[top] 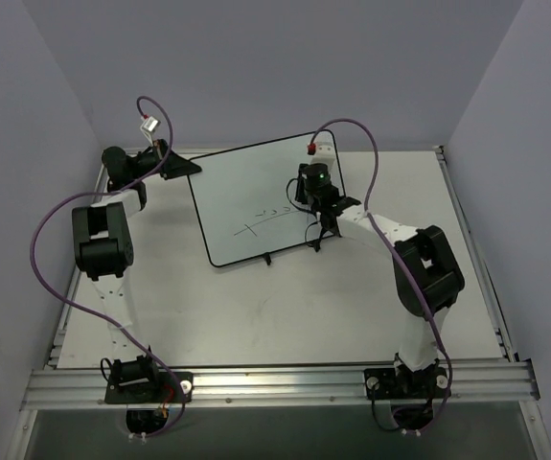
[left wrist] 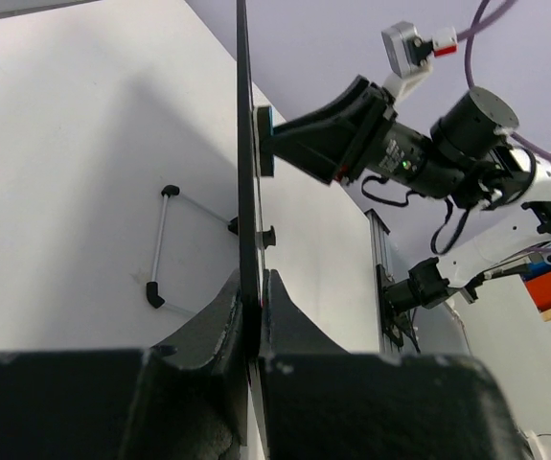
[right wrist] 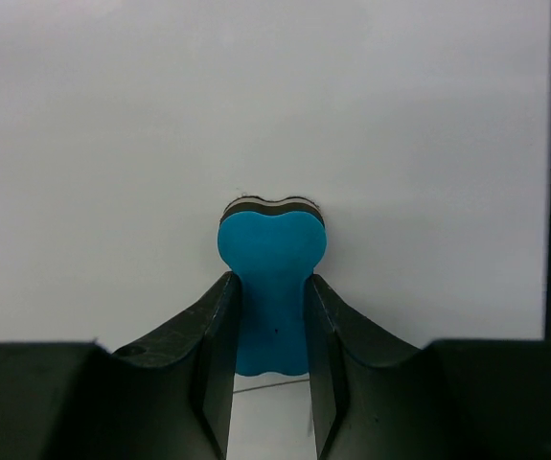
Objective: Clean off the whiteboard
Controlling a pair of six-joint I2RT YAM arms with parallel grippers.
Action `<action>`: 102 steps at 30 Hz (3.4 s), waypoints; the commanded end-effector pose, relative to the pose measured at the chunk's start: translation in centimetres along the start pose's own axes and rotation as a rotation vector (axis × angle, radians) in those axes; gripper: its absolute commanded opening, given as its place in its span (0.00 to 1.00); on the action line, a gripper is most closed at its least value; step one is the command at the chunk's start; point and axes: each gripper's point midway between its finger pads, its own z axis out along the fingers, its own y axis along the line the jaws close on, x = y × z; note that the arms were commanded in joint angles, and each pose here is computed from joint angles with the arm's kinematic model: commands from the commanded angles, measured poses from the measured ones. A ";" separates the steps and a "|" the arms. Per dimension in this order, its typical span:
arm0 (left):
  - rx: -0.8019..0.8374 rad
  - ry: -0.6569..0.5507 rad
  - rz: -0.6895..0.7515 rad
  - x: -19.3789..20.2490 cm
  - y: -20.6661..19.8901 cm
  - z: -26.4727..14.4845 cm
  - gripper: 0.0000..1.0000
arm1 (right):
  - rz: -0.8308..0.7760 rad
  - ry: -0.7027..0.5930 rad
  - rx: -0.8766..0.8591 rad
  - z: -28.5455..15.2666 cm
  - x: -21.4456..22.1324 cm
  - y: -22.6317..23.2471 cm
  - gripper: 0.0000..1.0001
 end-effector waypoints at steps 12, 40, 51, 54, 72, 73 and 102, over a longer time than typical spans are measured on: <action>0.049 -0.007 0.362 -2.2 -3.7 0.1 0.02 | -0.159 0.055 -0.286 -6.6 9.6 16.8 0.00; 0.058 0.007 0.368 -1.8 -4.1 0.2 0.02 | -0.014 0.055 0.059 -0.6 5.7 -4.8 0.00; 0.059 0.007 0.368 -1.8 -4.0 0.2 0.02 | 0.008 0.046 0.034 -0.6 5.0 -5.6 0.00; 0.059 0.007 0.366 -1.8 -4.0 0.2 0.02 | 0.015 0.040 -0.047 -0.7 5.2 -3.4 0.00; 0.060 0.011 0.368 -1.7 -4.1 0.2 0.02 | -0.061 0.042 -0.039 0.7 0.4 -2.8 0.00; 0.060 0.011 0.368 -1.7 -4.1 0.2 0.02 | -0.061 0.058 -0.041 0.9 1.1 -2.8 0.00; 0.063 0.012 0.377 -1.8 -4.5 0.3 0.02 | -0.024 0.120 0.029 -0.6 6.5 -7.0 0.00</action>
